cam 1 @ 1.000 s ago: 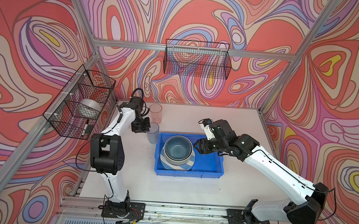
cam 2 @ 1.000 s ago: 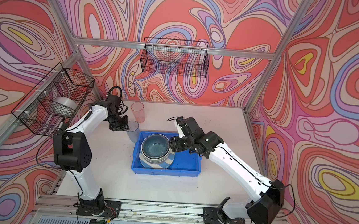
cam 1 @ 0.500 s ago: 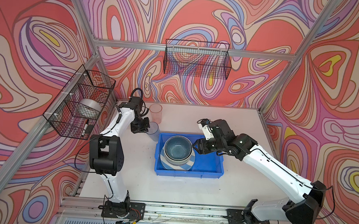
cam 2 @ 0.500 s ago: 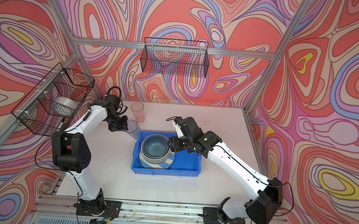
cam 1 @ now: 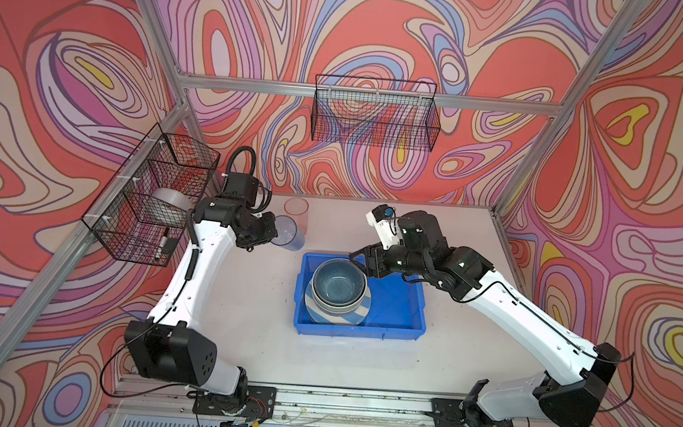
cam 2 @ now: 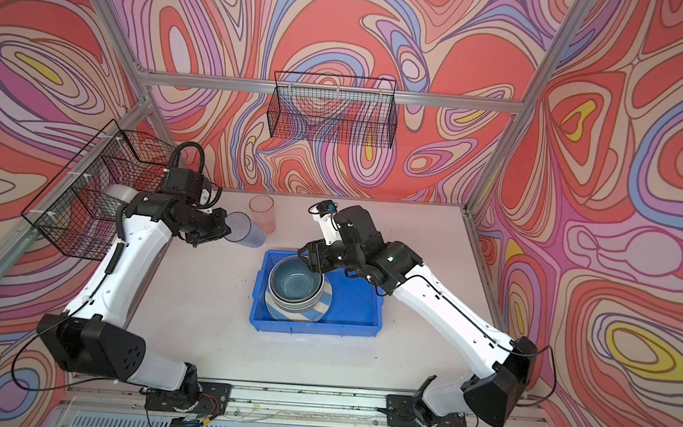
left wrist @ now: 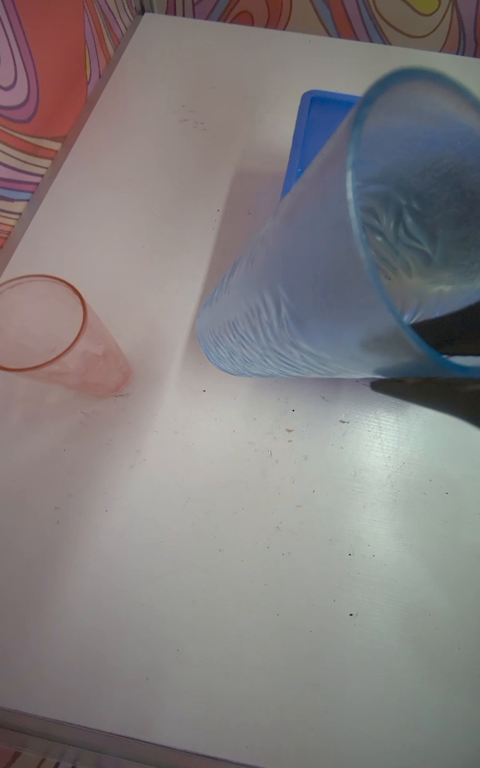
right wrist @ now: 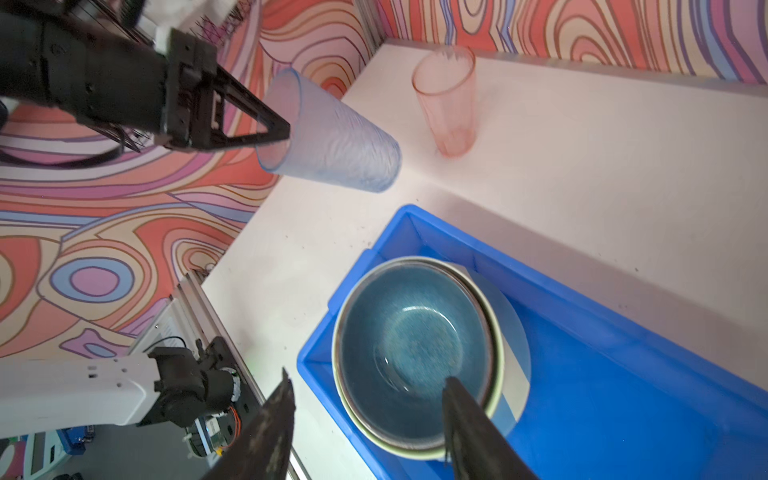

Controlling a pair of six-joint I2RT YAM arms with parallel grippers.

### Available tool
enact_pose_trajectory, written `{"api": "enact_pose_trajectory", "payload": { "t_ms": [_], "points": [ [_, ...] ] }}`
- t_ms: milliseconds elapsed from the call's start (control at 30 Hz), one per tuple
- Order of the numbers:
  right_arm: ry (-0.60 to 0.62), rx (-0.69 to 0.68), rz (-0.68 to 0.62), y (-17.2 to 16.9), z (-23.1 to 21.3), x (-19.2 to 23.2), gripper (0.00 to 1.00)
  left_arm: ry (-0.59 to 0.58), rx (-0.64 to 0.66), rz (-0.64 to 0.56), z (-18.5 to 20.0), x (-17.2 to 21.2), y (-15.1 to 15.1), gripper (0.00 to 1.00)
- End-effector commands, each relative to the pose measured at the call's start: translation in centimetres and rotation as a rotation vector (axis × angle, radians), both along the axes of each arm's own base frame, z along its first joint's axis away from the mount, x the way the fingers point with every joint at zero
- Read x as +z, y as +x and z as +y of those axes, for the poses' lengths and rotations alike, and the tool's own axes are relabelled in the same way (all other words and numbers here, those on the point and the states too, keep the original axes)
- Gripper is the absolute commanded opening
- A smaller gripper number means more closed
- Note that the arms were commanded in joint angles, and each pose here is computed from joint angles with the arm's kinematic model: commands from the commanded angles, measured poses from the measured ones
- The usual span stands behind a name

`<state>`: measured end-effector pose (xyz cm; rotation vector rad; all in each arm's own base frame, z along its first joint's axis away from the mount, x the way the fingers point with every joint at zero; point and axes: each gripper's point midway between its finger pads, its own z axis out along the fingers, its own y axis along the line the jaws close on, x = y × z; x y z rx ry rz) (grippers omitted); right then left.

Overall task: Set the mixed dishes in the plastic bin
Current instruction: 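Carry the blue tumbler over the bin toward the right gripper, which grasps it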

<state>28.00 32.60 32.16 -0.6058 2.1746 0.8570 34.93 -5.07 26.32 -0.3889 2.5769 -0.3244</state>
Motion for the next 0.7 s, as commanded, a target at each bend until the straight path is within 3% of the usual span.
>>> {"api": "enact_pose_trajectory", "payload": {
  "t_ms": [0,200,467,667],
  "points": [
    [0.045,0.027,-0.053,0.8,2.5,1.6,0.59,0.027,0.017,-0.065,-1.4,2.6,-1.5,0.0],
    [0.077,-0.016,-0.101,2.1,4.0,3.6,0.58,0.085,0.007,-0.189,-4.5,5.7,-3.3,0.0],
    [0.068,-0.042,-0.103,2.4,4.4,4.2,0.57,0.181,0.0,-0.262,-6.8,6.9,-3.8,0.0],
    [0.028,-0.082,-0.084,2.8,4.0,3.4,0.54,0.18,-0.032,-0.293,-8.3,7.6,-3.6,0.0]
  ]
}}
